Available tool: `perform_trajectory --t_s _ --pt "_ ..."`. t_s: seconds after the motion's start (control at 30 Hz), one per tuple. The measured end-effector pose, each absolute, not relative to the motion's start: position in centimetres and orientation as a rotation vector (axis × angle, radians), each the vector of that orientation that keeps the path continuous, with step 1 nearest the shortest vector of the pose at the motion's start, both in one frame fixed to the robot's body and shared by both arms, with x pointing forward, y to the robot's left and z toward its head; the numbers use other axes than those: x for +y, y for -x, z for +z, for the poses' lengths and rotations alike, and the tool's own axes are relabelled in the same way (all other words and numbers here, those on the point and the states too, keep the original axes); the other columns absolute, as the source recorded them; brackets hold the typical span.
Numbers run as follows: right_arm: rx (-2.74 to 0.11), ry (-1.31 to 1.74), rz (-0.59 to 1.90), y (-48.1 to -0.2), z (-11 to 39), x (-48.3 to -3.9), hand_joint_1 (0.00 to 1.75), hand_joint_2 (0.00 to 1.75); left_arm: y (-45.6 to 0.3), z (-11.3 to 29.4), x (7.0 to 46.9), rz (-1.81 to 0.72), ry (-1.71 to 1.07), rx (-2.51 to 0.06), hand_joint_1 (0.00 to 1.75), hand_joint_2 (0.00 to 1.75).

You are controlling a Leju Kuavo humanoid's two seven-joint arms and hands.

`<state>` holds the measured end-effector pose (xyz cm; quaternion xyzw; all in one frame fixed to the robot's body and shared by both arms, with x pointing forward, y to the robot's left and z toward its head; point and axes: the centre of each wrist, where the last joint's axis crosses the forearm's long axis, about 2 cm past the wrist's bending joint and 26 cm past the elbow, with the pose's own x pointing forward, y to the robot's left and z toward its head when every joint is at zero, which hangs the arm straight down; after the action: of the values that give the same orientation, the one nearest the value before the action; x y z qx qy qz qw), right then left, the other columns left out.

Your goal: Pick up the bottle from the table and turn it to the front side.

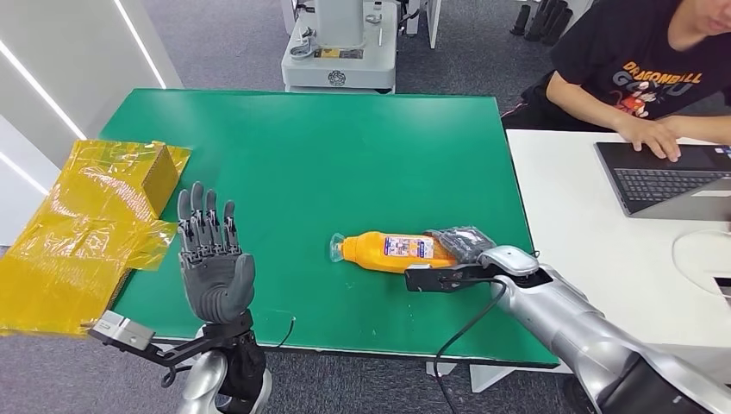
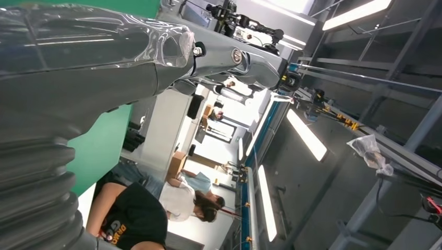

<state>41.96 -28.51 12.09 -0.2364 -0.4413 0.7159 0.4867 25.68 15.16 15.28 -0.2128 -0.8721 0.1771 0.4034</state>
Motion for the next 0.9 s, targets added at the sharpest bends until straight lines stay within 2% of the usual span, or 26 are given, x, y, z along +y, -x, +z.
perform_trajectory --t_s 0.37,0.53,0.73,0.9 --pt "-1.248 0.635 1.7 -41.0 11.0 -28.4 1.75 1.75 -25.3 14.8 15.2 0.42 0.54 -2.198 0.0 1.75" --pt "-1.62 0.766 1.465 -40.0 10.5 -27.0 1.75 1.75 -25.1 14.6 15.4 0.423 0.52 -2.196 0.0 1.75" --pt "-1.911 0.844 1.218 -39.5 11.4 -25.2 1.75 1.75 -25.3 14.3 15.2 0.423 0.521 -2.177 0.0 1.75" --pt "-2.182 0.809 1.103 -37.4 11.2 -22.9 1.75 1.75 -26.1 13.2 13.6 0.287 0.525 -2.12 0.0 1.75"
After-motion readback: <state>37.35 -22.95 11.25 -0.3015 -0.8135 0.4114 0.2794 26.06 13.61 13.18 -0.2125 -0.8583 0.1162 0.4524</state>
